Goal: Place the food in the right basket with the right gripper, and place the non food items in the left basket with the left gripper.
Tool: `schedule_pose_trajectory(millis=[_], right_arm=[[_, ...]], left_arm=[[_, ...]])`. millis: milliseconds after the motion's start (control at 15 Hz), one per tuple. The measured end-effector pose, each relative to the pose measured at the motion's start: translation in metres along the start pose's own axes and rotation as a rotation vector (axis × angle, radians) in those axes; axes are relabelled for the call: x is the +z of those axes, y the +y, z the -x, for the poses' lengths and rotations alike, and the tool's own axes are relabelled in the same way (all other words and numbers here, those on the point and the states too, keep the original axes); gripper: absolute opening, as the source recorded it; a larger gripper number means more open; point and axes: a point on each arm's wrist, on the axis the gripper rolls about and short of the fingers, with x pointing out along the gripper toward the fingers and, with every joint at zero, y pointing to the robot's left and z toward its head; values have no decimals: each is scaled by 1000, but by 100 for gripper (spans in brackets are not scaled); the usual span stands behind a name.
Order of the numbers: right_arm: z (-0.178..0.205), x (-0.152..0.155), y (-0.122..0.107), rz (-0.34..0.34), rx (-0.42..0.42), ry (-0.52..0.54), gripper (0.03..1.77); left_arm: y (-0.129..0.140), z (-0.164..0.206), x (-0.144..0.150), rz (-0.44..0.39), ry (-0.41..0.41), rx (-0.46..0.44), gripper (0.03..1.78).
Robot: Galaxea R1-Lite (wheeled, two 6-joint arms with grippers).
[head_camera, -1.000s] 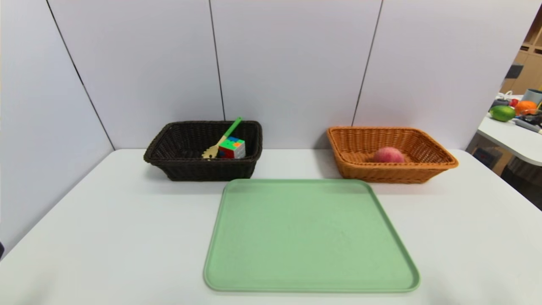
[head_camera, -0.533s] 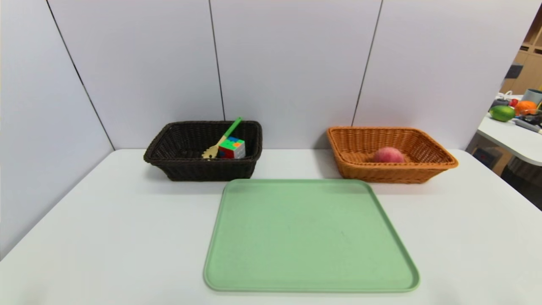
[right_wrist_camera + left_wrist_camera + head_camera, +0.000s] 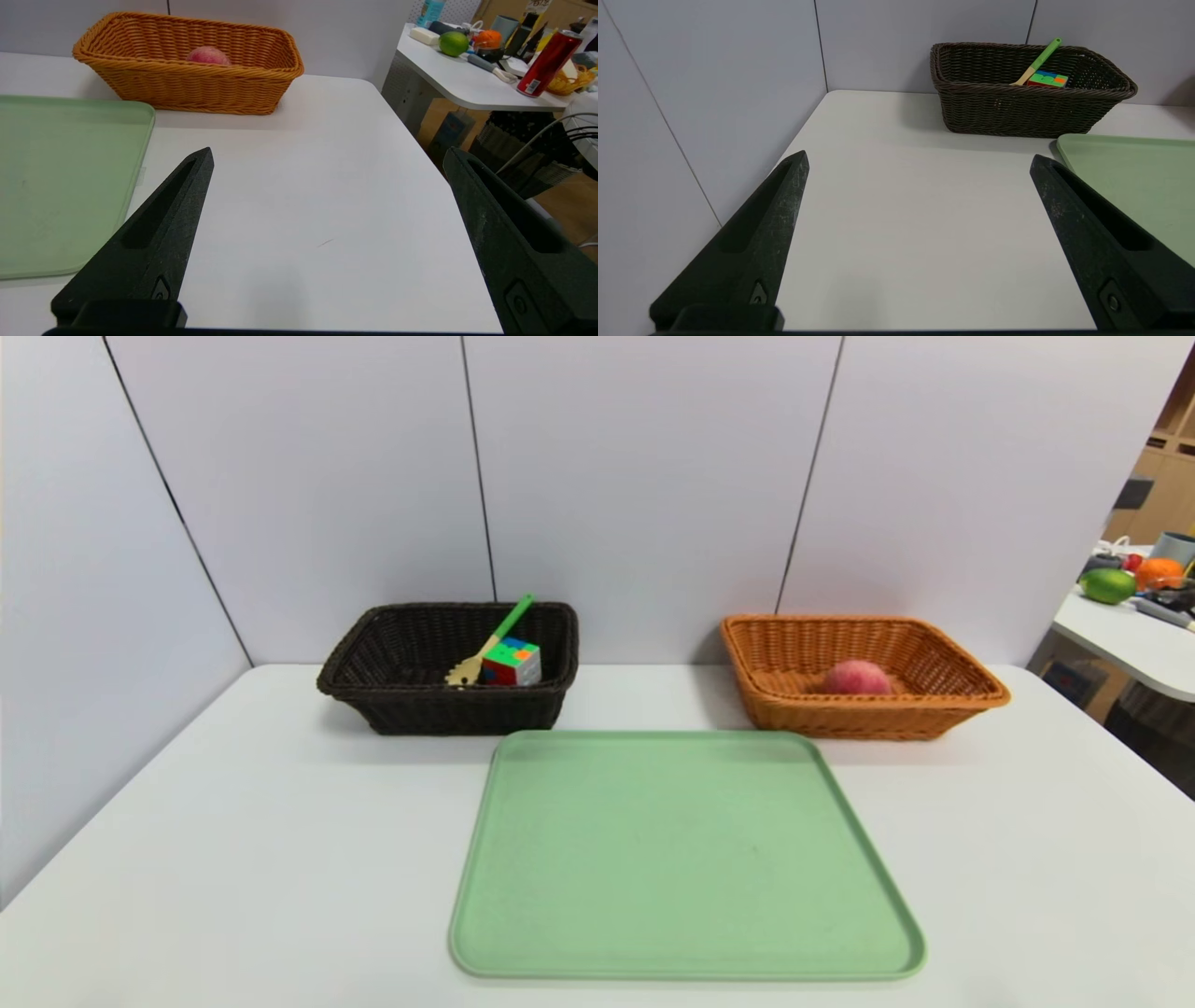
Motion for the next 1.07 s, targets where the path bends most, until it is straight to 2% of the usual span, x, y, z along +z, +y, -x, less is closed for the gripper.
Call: schedule_pose_trajectory(millis=[667,800,1067], right_arm=[[10,-19,1,-10,-40,-30,170],[13,-24,2,-18,-7,-48,170],[24,-36,5,-13,120,-58,170]], left_arm=[[1,9,-13,1,-27,7,169],[1,10,-16,-5,-31,3,169],[2,13,-27,-36,-28,-16,169]])
